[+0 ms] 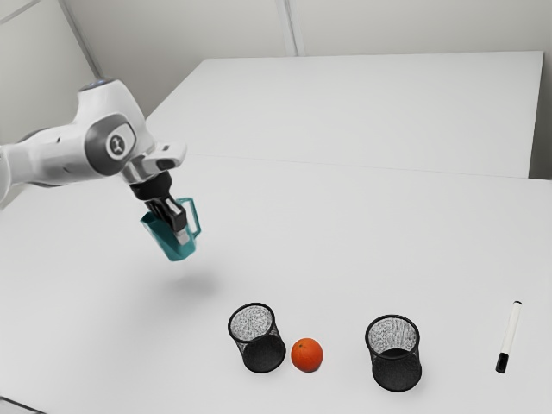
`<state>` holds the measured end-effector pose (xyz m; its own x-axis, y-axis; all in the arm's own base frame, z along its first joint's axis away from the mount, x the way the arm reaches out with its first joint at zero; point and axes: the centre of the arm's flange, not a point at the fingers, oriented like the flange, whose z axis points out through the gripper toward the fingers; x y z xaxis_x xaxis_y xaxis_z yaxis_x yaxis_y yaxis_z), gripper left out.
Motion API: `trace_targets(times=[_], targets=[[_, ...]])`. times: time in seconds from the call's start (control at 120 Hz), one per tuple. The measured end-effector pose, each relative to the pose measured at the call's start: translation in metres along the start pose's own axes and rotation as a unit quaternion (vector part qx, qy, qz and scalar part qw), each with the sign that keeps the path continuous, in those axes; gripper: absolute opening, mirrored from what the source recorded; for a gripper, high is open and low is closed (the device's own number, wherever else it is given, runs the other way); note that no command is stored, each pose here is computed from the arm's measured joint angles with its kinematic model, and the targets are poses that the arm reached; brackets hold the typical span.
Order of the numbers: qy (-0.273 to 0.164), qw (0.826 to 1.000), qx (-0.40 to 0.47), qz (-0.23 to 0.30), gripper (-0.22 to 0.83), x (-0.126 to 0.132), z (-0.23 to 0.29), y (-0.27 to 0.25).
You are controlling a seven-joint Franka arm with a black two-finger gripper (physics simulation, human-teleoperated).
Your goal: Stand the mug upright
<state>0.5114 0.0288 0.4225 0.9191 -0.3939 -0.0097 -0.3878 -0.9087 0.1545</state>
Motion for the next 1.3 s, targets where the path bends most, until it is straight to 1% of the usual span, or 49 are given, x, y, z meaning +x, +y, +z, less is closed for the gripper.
trace_targets(times=[0.108,0.275,0.458,0.783,1.033,1.3], targets=[[-0.004,0.999,0.029,-0.013,-0.16,0.004,0.011,0.010],[0.000,0.997,0.070,-0.040,-0.16,0.005,0.029,0.016],[0.023,0.992,0.092,-0.077,-0.17,0.005,0.046,0.014],[0.041,0.986,0.097,-0.130,-0.17,0.012,0.064,0.012],[0.036,0.982,0.094,-0.161,-0.17,0.014,0.077,0.008],[0.031,0.978,0.090,-0.184,-0.17,0.015,0.089,0.005]])
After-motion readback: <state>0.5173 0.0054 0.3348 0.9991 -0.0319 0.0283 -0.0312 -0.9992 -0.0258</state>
